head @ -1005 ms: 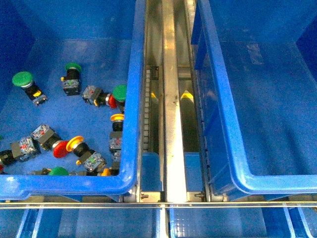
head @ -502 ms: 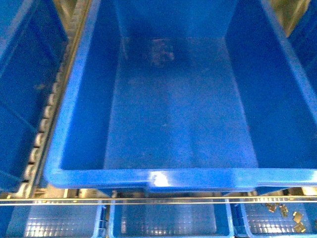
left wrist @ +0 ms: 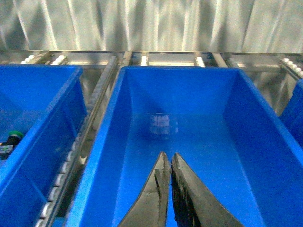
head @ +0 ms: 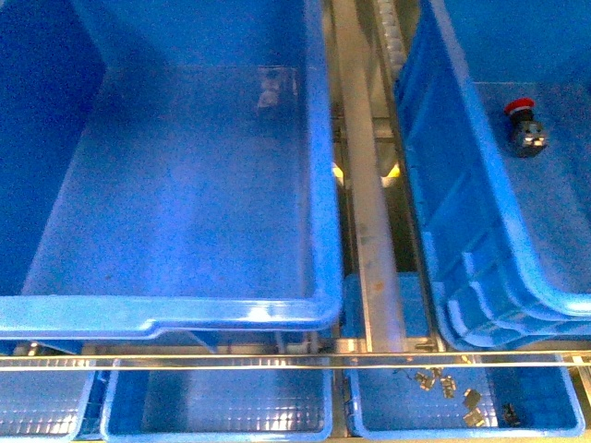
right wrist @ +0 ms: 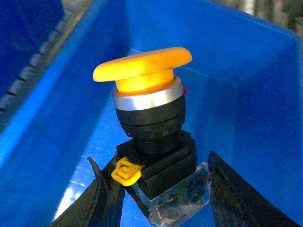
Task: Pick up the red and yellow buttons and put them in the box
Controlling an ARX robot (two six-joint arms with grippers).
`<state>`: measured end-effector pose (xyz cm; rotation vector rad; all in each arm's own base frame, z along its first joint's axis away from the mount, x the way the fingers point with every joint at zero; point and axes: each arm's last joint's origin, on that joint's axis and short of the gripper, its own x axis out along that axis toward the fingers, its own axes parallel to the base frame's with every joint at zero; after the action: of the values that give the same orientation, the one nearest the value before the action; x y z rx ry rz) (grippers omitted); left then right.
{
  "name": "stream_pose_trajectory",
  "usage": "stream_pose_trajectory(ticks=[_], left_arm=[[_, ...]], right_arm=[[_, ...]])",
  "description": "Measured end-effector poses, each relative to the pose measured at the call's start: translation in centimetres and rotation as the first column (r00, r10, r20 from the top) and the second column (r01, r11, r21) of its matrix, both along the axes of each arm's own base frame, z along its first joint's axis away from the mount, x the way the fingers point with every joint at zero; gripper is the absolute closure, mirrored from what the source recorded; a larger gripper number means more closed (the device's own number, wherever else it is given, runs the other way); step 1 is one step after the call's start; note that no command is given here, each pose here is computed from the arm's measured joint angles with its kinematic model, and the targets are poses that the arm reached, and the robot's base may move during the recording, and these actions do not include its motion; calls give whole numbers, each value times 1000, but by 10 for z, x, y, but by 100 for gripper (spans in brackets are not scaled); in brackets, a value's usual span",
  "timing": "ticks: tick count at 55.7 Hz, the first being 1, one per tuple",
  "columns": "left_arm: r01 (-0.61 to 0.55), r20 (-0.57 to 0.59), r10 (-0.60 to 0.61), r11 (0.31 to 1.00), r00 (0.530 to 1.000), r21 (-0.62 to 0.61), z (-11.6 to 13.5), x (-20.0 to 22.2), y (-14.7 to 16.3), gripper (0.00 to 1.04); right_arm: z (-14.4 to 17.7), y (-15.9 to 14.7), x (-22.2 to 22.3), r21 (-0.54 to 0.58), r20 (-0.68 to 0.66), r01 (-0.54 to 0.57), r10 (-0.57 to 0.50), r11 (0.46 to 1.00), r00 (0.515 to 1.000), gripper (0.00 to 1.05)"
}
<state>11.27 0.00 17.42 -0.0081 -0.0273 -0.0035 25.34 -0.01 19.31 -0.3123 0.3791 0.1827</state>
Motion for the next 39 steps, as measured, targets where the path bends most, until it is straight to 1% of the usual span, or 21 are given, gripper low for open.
stream_pose_trajectory(ticks=[9, 17, 21, 24, 39], left_arm=[[-2, -5, 2, 1000, 1000, 0, -1, -2, 0, 102], [-4, -7, 4, 1000, 1000, 0, -1, -7, 0, 102], [-5, -42, 5, 1000, 999, 0, -6, -13, 0, 102], [-5, -23, 5, 1000, 1000, 0, -5, -15, 0, 102], [-5, -22, 5, 1000, 1000, 1, -5, -15, 0, 102]], right_arm=[[1, 5, 2, 12, 3, -28, 28, 1000, 1000, 64], [-1, 6, 3, 12, -4, -13, 13, 1000, 1000, 64], [-1, 7, 3, 13, -4, -17, 17, 1000, 1000, 64], [-1, 7, 4, 14, -2, -19, 19, 1000, 1000, 64], [-1, 8, 6, 14, 0, -7, 7, 1000, 1000, 64]])
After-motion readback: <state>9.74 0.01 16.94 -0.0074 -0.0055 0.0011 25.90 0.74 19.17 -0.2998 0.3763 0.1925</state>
